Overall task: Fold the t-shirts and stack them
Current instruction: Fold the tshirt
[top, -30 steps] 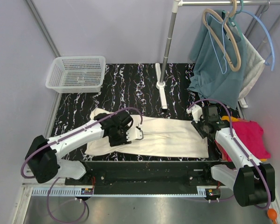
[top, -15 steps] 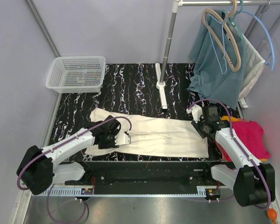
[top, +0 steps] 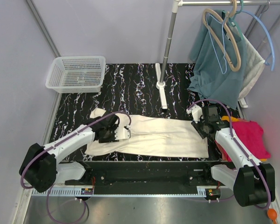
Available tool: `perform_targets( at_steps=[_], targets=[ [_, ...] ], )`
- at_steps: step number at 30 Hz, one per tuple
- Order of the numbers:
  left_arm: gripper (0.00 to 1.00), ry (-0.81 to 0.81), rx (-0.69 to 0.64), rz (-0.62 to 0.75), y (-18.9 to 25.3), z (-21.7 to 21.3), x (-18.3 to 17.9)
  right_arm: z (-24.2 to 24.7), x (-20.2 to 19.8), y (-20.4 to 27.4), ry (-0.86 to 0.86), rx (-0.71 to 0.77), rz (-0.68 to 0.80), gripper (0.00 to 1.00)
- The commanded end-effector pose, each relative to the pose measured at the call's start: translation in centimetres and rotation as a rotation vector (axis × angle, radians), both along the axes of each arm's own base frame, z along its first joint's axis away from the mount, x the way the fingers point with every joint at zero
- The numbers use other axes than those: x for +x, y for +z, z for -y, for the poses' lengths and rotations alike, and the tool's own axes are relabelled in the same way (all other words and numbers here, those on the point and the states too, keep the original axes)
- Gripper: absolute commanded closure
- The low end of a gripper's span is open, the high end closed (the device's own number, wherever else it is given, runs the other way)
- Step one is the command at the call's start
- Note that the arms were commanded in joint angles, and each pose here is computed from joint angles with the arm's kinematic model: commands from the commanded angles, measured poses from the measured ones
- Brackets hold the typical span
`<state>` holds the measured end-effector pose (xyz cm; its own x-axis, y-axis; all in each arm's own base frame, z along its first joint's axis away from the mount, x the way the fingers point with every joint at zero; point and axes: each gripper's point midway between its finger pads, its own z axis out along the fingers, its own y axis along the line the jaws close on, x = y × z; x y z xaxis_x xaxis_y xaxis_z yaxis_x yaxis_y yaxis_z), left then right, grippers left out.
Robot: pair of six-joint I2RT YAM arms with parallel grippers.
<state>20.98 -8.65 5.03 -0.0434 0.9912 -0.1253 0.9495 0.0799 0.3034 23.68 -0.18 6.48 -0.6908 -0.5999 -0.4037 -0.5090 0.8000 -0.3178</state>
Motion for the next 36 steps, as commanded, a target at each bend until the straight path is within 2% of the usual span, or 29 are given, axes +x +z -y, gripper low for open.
perform_targets(
  at_steps=[1, 9, 16, 36],
  targets=[
    [0.55, -0.020, -0.086, 0.040, 3.0, 1.9, 1.4, -0.1, -0.1, -0.3, 0.003, -0.001, -0.006, 0.54],
    [0.55, -0.044, -0.146, 0.018, 5.6, 2.5, 0.2, -0.3, -0.1, -0.6, 0.004, 0.005, -0.018, 0.55],
    [0.58, -0.078, -0.109, -0.034, 4.0, 2.2, -0.4, -0.2, -0.1, -0.4, 0.002, 0.003, -0.010, 0.55],
    [0.61, -0.088, -0.082, -0.067, 1.0, 2.6, 1.2, -0.1, -0.1, -0.3, -0.005, 0.001, -0.003, 0.54]
  ],
)
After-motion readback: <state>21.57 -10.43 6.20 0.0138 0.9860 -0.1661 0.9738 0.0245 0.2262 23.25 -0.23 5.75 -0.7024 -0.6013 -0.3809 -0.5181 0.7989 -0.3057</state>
